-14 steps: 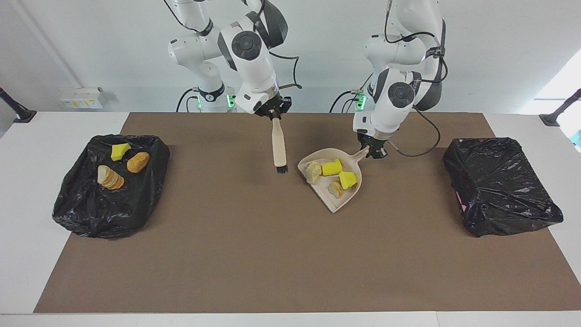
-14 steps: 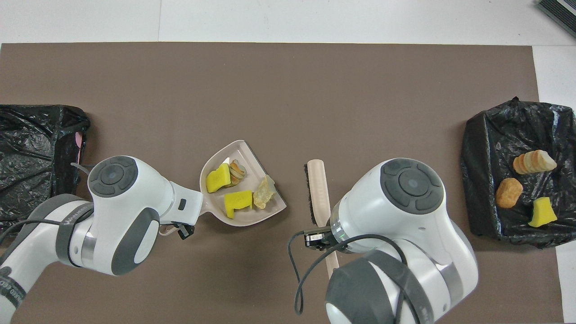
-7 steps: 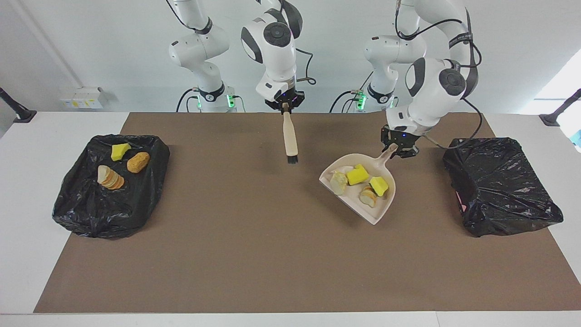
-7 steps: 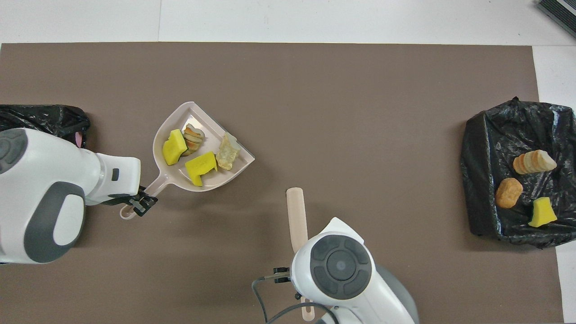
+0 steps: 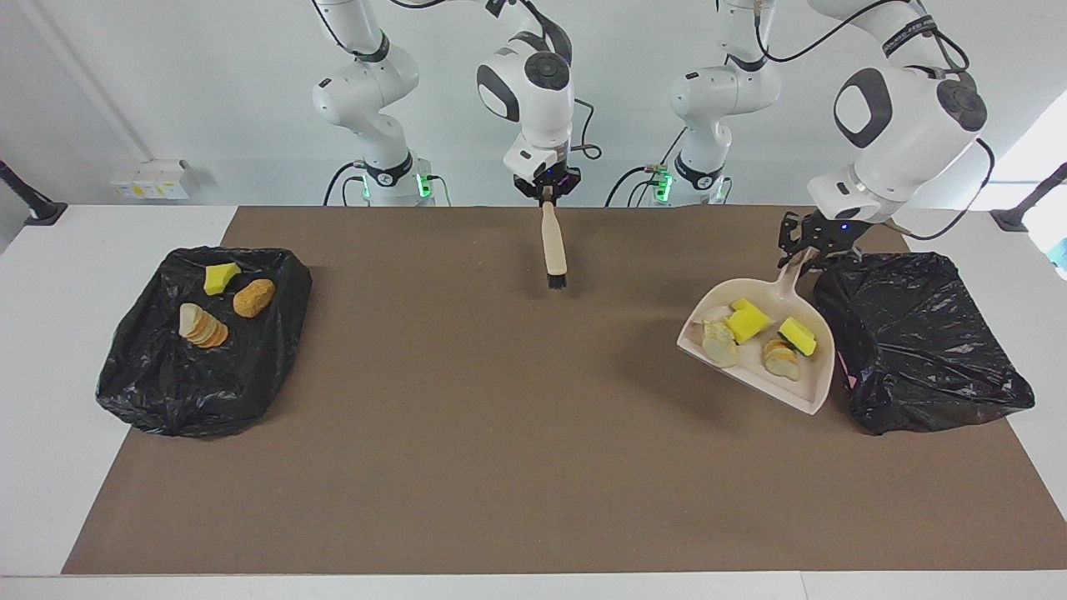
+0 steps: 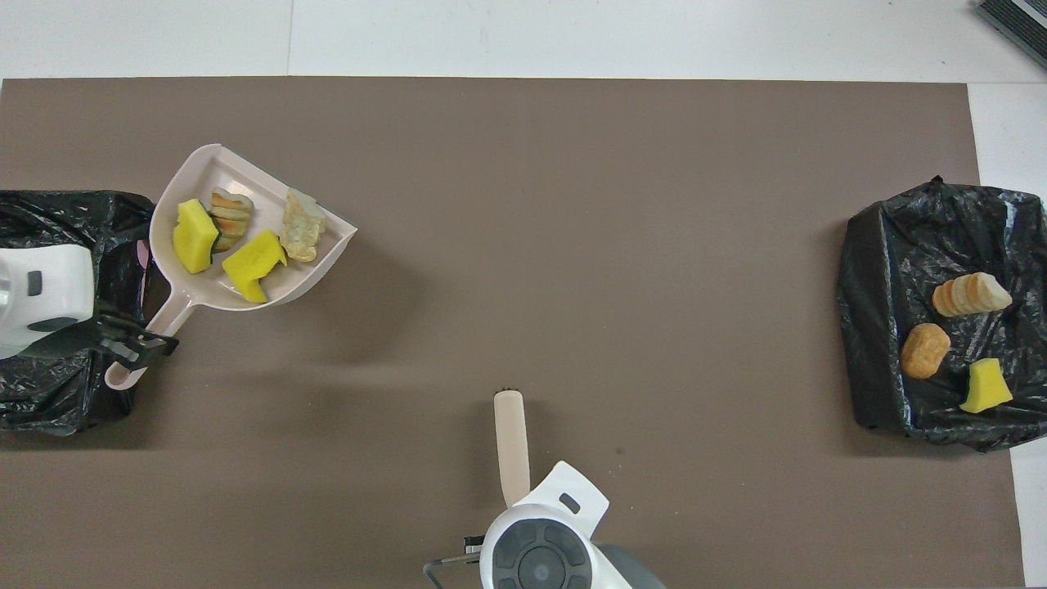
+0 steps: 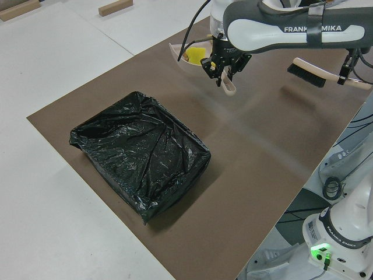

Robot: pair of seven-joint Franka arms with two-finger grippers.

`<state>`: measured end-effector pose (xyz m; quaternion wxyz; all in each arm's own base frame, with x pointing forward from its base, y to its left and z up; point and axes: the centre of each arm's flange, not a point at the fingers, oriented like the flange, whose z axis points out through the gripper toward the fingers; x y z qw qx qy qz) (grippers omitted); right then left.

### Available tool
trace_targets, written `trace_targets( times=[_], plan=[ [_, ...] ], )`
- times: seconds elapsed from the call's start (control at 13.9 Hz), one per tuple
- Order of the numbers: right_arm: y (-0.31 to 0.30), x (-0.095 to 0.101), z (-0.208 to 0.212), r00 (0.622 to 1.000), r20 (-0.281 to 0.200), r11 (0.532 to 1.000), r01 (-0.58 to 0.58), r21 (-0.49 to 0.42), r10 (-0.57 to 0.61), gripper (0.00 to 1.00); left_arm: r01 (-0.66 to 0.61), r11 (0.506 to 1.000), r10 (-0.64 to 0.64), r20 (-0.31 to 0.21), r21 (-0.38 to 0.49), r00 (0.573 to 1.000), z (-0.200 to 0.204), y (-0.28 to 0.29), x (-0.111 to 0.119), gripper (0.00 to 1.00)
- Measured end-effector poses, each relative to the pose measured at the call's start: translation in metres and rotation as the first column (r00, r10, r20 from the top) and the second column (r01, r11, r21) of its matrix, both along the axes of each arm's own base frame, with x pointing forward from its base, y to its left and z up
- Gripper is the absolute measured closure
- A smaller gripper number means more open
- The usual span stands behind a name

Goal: Sweep and dump trash in bin
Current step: 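Carry the loaded dustpan with the left gripper to the black bag, then tip the dustpan into the bag while the right gripper sets the brush down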

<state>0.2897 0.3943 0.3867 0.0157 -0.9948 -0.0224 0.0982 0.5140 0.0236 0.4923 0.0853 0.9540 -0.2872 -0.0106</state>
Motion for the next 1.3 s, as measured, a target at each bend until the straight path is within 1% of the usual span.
trace_targets(
  times=[0.14, 0.29, 0.43, 0.5, 0.58, 0.65, 0.72, 0.79, 0.86, 1.01, 1.08, 1.3],
  plan=[
    [0.011, -0.013, -0.017, 1.000, 0.015, 1.000, 0.015, 0.003, -0.015, 0.74, -0.004, 1.000, 0.004, -0.003, -0.007, 1.000, 0.006, 0.044, -0.001, 0.69],
    [0.022, -0.024, -0.041, 0.999, 0.027, 0.999, 0.032, 0.005, -0.033, 0.74, -0.001, 1.000, 0.001, -0.014, 0.017, 1.000, 0.012, 0.087, -0.002, 0.69],
    [0.027, -0.028, -0.055, 0.999, 0.022, 0.999, 0.037, -0.005, -0.036, 0.74, 0.011, 0.999, -0.010, -0.020, 0.034, 1.000, 0.016, 0.132, 0.001, 0.69],
    [0.027, -0.027, -0.055, 0.999, 0.024, 0.999, 0.036, -0.007, -0.036, 0.67, 0.025, 0.999, -0.025, -0.022, 0.038, 0.999, 0.018, 0.163, 0.003, 0.69],
    [0.027, -0.025, -0.054, 0.999, 0.031, 0.999, 0.033, -0.010, -0.032, 0.67, 0.041, 0.998, -0.039, -0.036, 0.046, 0.999, 0.022, 0.191, 0.004, 0.69],
    [0.027, -0.022, -0.050, 0.999, 0.034, 0.999, 0.032, -0.012, -0.032, 0.61, 0.059, 0.997, -0.057, -0.054, 0.053, 0.997, 0.025, 0.221, 0.004, 0.69],
    [0.028, -0.017, -0.042, 0.999, 0.031, 0.999, 0.033, -0.018, -0.032, 0.49, 0.088, 0.994, -0.083, -0.069, 0.064, 0.994, 0.030, 0.248, 0.006, 0.69],
    [0.028, -0.008, -0.030, 0.999, 0.029, 0.999, 0.038, -0.023, -0.037, 0.39, 0.116, 0.990, -0.110, -0.082, 0.079, 0.991, 0.032, 0.272, 0.008, 0.69],
    [0.027, 0.003, -0.017, 0.998, 0.026, 0.998, 0.049, -0.027, -0.049, 0.29, 0.143, 0.985, -0.135, -0.090, 0.095, 0.987, 0.031, 0.292, 0.010, 0.69],
    [0.019, 0.028, 0.012, 0.997, 0.025, 0.997, 0.070, -0.036, -0.069, 0.04, 0.200, 0.970, -0.184, -0.118, 0.136, 0.976, 0.028, 0.317, 0.012, 0.69],
    [0.013, 0.041, 0.026, 0.997, 0.025, 0.997, 0.068, -0.038, -0.067, 0.00, 0.238, 0.956, -0.216, -0.140, 0.169, 0.966, 0.030, 0.325, 0.013, 0.69],
    [-0.015, 0.084, 0.066, 1.000, 0.022, 0.999, 0.008, -0.035, -0.007, 0.00, 0.372, 0.896, -0.331, -0.193, 0.243, 0.924, 0.043, 0.335, 0.019, 0.69]
  ],
)
